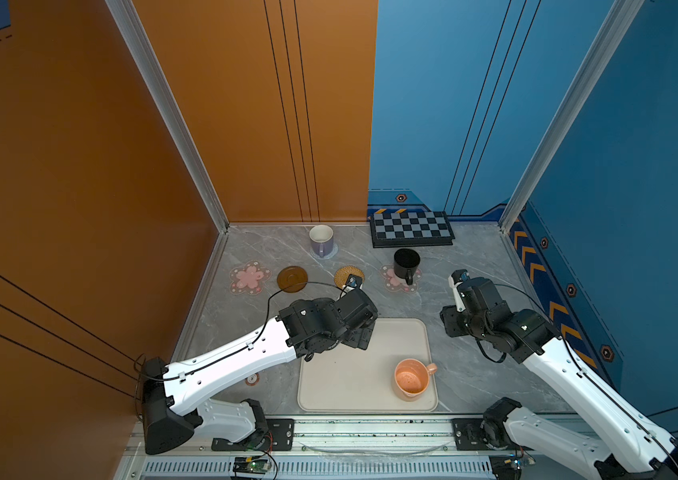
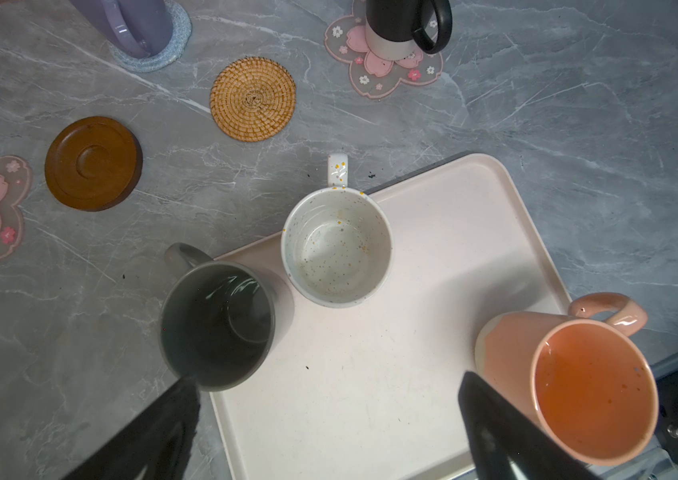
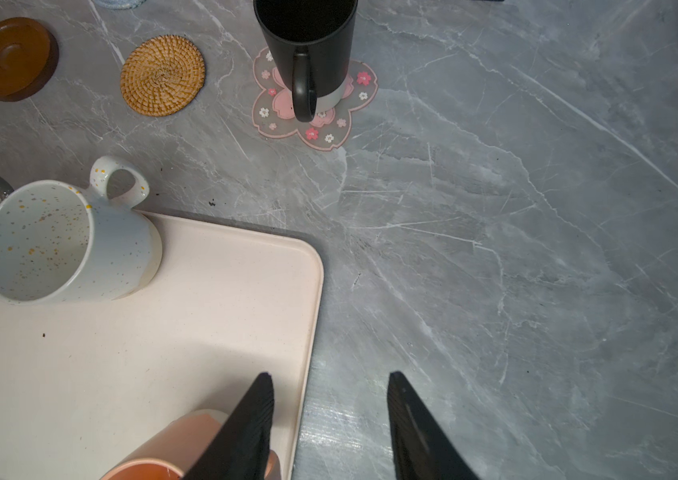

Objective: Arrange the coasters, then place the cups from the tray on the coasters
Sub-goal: 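Raise the right gripper off the black mug while the left gripper moves over the tray, then lower the left gripper to the pink mug's handle on the tray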

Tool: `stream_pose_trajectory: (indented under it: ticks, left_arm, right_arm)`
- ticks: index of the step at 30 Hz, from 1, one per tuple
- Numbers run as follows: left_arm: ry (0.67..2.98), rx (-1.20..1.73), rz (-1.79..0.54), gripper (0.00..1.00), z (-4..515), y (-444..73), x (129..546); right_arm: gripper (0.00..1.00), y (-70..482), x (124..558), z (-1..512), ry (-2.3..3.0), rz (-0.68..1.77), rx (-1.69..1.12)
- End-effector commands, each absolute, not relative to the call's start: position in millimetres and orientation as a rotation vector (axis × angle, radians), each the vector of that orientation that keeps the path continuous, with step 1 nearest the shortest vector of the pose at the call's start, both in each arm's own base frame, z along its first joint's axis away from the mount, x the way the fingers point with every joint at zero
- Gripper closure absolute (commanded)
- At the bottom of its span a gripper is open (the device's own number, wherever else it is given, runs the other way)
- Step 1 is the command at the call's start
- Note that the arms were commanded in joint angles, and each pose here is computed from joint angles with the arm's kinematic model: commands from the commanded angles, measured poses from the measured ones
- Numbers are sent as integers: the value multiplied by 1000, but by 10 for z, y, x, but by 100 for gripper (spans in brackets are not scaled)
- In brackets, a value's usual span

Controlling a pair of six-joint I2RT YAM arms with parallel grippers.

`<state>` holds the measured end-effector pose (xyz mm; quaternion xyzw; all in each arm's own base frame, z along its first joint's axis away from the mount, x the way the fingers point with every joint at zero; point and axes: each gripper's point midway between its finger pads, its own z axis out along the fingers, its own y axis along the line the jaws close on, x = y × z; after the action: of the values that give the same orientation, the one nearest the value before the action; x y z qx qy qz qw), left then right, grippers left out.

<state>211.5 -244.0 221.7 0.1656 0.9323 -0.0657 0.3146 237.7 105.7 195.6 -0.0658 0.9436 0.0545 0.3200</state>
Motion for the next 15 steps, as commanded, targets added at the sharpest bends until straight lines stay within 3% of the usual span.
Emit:
stream_pose_trajectory:
  ticks: [1, 9, 15]
  left_arm:
    - [2478, 442, -133, 2, 2137, -2437, 2051]
    - [2503, 502, -156, 2, 2064, -2717, 1941]
    - [2487, 661, -167, 2, 2045, -3031, 1821]
  right_arm:
    - [52, 1018, 2235, 1814, 2539, 141, -135]
    - [52, 1053, 2133, 1726, 2567, 168, -150]
    - [52, 821, 2140, 1651, 2573, 39, -50]
